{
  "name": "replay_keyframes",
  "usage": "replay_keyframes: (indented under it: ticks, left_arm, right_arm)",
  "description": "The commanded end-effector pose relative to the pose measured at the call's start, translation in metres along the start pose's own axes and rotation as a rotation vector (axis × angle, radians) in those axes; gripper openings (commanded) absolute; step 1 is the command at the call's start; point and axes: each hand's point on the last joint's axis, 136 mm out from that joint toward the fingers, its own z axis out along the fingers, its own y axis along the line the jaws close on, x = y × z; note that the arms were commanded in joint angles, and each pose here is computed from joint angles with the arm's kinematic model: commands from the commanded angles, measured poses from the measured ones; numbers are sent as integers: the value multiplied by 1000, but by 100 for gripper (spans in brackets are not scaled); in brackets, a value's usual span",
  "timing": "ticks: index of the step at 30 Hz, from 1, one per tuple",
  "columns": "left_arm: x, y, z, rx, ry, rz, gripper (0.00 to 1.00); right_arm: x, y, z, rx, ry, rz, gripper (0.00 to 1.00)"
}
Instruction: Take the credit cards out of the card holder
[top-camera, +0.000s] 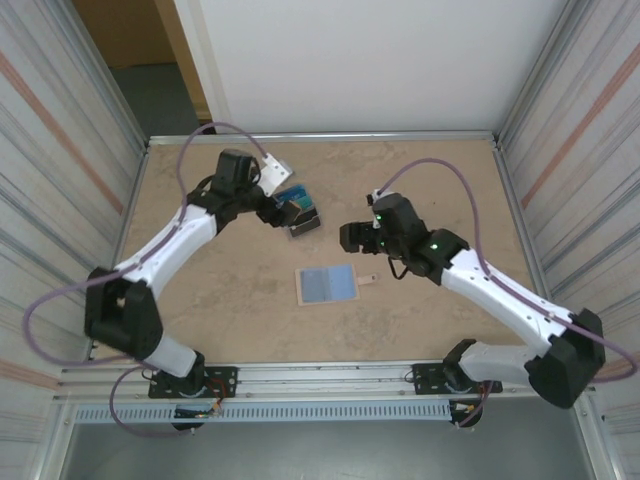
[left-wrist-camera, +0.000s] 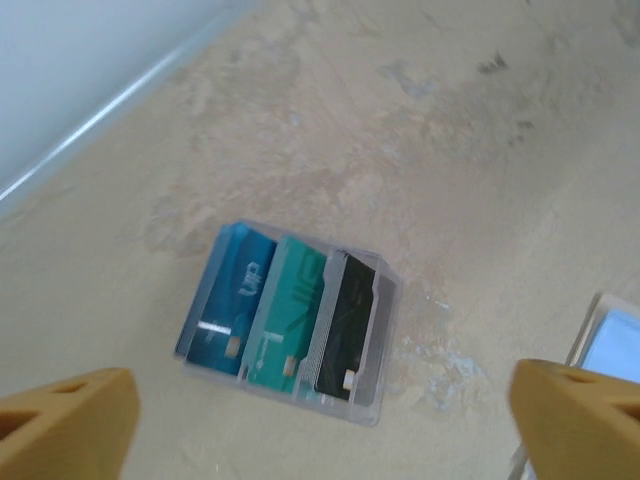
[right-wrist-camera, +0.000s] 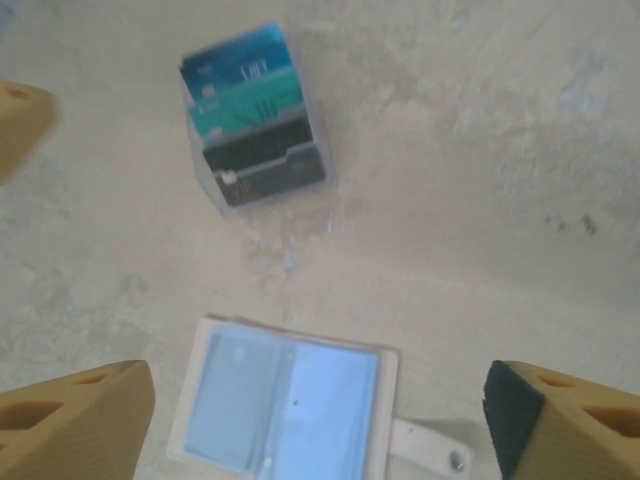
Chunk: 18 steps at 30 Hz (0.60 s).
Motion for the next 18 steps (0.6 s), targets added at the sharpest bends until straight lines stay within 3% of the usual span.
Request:
replay_keyframes:
  ticks: [1,10,18]
  left_arm:
    - [-2,18,-30,-177,-100,-117,99]
    - [53,48,-101,-484,-262,-459,99]
    - [88,47,-120,-571,-251,-537,99]
  right_arm:
    - [20,6,10,88,100,9,78]
    - [85,61,52,54,359,-76,55]
    - [123,79,82,85,478,-150,42]
